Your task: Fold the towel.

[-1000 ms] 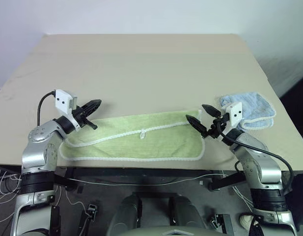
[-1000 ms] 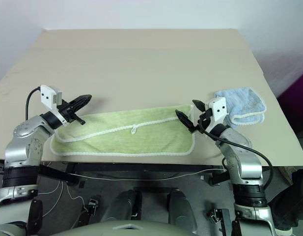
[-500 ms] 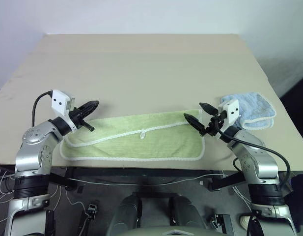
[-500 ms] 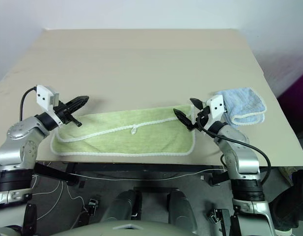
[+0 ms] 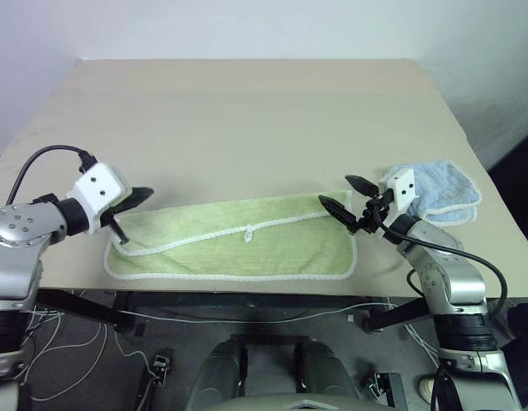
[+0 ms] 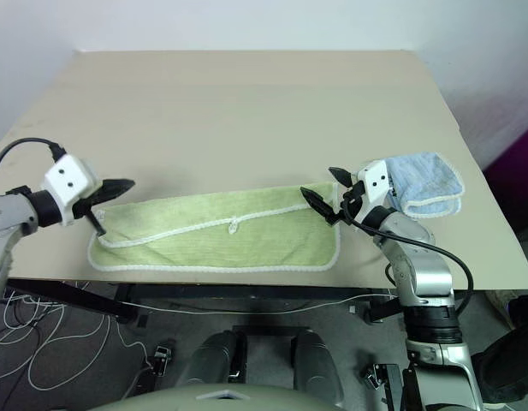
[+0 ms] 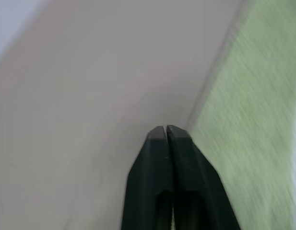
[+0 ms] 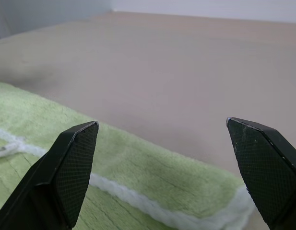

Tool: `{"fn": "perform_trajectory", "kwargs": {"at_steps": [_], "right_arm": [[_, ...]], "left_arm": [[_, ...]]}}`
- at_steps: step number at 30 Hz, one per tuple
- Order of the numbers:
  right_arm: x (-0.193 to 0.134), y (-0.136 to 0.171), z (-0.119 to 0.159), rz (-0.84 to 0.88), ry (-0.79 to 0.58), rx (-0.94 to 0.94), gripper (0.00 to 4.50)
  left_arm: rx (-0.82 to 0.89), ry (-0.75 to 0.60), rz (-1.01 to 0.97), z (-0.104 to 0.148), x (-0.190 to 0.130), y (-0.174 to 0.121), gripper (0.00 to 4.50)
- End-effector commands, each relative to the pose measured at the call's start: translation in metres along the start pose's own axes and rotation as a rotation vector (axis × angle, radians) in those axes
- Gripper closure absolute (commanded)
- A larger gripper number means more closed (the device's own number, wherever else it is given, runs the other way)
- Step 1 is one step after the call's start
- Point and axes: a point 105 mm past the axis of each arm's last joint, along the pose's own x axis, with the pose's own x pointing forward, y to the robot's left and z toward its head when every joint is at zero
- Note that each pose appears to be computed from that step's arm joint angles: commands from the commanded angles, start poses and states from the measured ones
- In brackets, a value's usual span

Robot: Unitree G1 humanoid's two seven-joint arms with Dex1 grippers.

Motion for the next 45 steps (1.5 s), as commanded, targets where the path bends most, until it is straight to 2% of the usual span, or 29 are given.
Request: {"fn": "perform_trajectory", "kwargs": {"at_steps": [1, 8, 18, 33, 36, 45], "right_arm": [[0.000, -0.003, 0.016, 0.009, -0.031, -0.041, 0.00], [0.005, -0.002, 0.021, 0.038, -0.017, -0.054, 0.00], [0.015, 0.000, 0.023, 0.107, 0.020, -0.066, 0.00], [0.018, -0.005, 0.027, 0.107, 0.022, -0.087, 0.00], [0.018, -0.003, 0.026, 0.103, 0.017, -0.085, 0.00], [0.018, -0.004, 0.026, 0.092, 0.009, -0.083, 0.00]], "left_arm": [[0.084, 0.045, -0.147, 0.006, -0.011, -0.011, 2.94], [0.243, 0.215, -0.315, -0.009, -0.021, -0.013, 0.68], [0.348, 0.281, -0.485, -0.016, -0.019, -0.014, 0.68], [0.328, 0.287, -0.509, -0.027, -0.008, -0.023, 0.68], [0.325, 0.287, -0.510, -0.029, -0.006, -0.024, 1.25], [0.309, 0.269, -0.516, -0.029, -0.001, -0.029, 4.30]]}}
